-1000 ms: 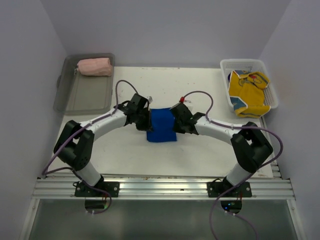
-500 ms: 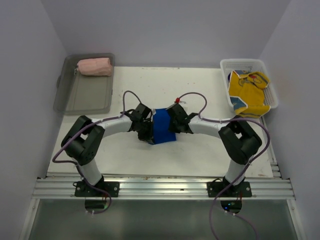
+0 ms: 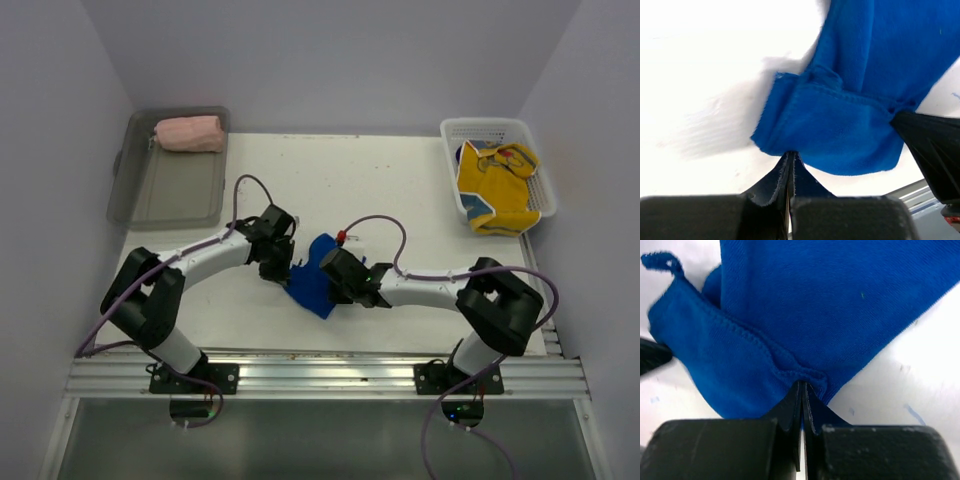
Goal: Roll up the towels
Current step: Roll the towel
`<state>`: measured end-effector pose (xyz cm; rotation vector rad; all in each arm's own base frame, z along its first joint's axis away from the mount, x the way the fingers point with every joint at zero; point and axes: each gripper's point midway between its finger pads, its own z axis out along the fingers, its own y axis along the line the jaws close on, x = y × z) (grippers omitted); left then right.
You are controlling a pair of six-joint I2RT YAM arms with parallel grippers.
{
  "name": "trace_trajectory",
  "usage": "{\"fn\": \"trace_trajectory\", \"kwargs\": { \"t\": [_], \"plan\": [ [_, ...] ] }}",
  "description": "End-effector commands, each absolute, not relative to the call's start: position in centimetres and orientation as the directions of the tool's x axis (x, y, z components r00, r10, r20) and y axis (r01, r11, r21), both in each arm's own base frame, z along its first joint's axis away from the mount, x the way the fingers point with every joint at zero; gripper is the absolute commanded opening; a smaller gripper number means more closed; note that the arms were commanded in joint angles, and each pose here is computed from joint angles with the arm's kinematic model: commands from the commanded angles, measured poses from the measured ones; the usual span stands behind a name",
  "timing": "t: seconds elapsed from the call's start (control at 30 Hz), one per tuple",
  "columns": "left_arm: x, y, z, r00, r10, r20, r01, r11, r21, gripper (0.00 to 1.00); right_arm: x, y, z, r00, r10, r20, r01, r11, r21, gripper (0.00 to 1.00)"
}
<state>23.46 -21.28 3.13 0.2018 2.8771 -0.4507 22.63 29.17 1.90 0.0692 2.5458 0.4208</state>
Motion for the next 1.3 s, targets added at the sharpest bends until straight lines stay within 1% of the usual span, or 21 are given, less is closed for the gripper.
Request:
{"fn": "trace_trajectory", "kwargs": {
  "t": [0.0, 0.1, 0.13, 0.2, 0.23, 0.27, 0.3, 0.33, 0.37, 0.4, 0.47, 0.53, 0.6, 0.63, 0.77, 0.87, 0.93, 1.0, 1.17, 1.27],
  "plan": [
    [23.8, -18.2, 5.3, -0.946, 0.148, -0.289, 0.203, 0.964, -0.170, 0.00, 20.3, 27.0, 2.0, -0.861, 0.100, -0.498, -0.013, 0.976, 0.218, 0.00],
    [24.5, -17.8, 6.2, -0.943, 0.152, -0.297, 0.210, 0.961, -0.177, 0.00, 20.9, 27.4, 4.0, -0.833, 0.055, -0.550, -0.059, 0.981, 0.187, 0.02],
    [24.7, -18.1, 6.5, -0.941, 0.155, -0.299, 0.221, 0.955, -0.199, 0.00, 21.0, 27.6, 4.4, -0.823, 0.010, -0.568, -0.103, 0.981, 0.166, 0.03],
    [24.6, -18.6, 7.0, -0.941, 0.161, -0.299, 0.238, 0.941, -0.242, 0.00, 21.5, 28.7, 5.6, -0.795, -0.047, -0.604, -0.176, 0.972, 0.156, 0.13],
    [24.7, -18.7, 7.1, -0.941, 0.158, -0.300, 0.237, 0.939, -0.248, 0.00, 21.4, 28.9, 5.9, -0.774, -0.121, -0.621, -0.241, 0.964, 0.111, 0.17],
    [24.6, -18.6, 7.2, -0.940, 0.159, -0.302, 0.239, 0.939, -0.248, 0.00, 21.7, 29.4, 6.6, -0.754, -0.147, -0.640, -0.268, 0.959, 0.096, 0.24],
    [24.6, -18.5, 7.5, -0.940, 0.151, -0.306, 0.231, 0.942, -0.244, 0.00, 22.0, 29.1, 6.9, -0.734, -0.181, -0.654, -0.282, 0.958, 0.051, 0.28],
    [24.6, -18.3, 7.5, -0.942, 0.142, -0.304, 0.221, 0.945, -0.242, 0.00, 21.8, 29.2, 7.3, -0.707, -0.241, -0.665, -0.331, 0.944, 0.009, 0.31],
    [24.8, -17.9, 7.6, -0.944, 0.128, -0.303, 0.207, 0.948, -0.244, 0.00, 22.0, 29.4, 7.9, -0.690, -0.261, -0.676, -0.348, 0.938, -0.008, 0.37],
    [24.8, -17.8, 7.8, -0.945, 0.114, -0.307, 0.196, 0.948, -0.252, 0.00, 21.9, 29.3, 8.0, -0.678, -0.288, -0.677, -0.365, 0.931, -0.030, 0.38],
    [25.1, -17.3, 8.2, -0.947, 0.079, -0.311, 0.166, 0.949, -0.267, 0.00, 21.5, 29.9, 8.8, -0.621, -0.382, -0.684, -0.456, 0.886, -0.081, 0.38],
    [25.1, -16.9, 8.2, -0.950, 0.051, -0.307, 0.142, 0.949, -0.283, 0.00, 20.4, 30.9, 9.1, -0.549, -0.491, -0.676, -0.571, 0.811, -0.126, 0.38],
    [25.2, -16.7, 8.4, -0.952, 0.022, -0.305, 0.116, 0.948, -0.295, 0.00, 19.4, 31.7, 9.1, -0.491, -0.564, -0.664, -0.646, 0.747, -0.157, 0.39],
    [25.4, -16.4, 8.4, -0.952, 0.005, -0.306, 0.101, 0.949, -0.299, 0.00, 18.5, 32.3, 8.6, -0.447, -0.623, -0.642, -0.698, 0.692, -0.186, 0.41],
    [25.5, -16.0, 8.8, -0.951, -0.046, -0.305, 0.057, 0.946, -0.320, 0.00, 17.3, 32.9, 7.1, -0.369, -0.725, -0.581, -0.762, 0.594, -0.258, 0.46],
    [25.6, -16.0, 9.2, -0.948, -0.082, -0.308, 0.029, 0.940, -0.339, 0.00, 16.7, 33.5, 6.5, -0.336, -0.751, -0.569, -0.781, 0.559, -0.278, 0.46],
    [25.4, -16.1, 8.9, -0.952, -0.093, -0.291, 0.018, 0.934, -0.356, 0.00, 16.4, 33.9, 6.3, -0.322, -0.755, -0.571, -0.791, 0.546, -0.276, 0.46],
    [25.0, -16.0, 8.3, -0.957, -0.111, -0.266, -0.010, 0.935, -0.353, 0.00, 16.0, 34.4, 5.8, -0.321, -0.756, -0.570, -0.804, 0.536, -0.259, 0.46],
    [24.8, -16.3, 8.1, -0.955, -0.150, -0.256, -0.041, 0.921, -0.387, 0.00, 15.9, 35.0, 4.0, -0.317, -0.755, -0.574, -0.812, 0.529, -0.247, 0.45],
    [24.6, -16.5, 7.8, -0.960, -0.153, -0.236, -0.049, 0.917, -0.396, 0.00, 15.9, 34.8, 2.3, -0.324, -0.769, -0.551, -0.812, 0.525, -0.255, 0.42]
  ]
}}
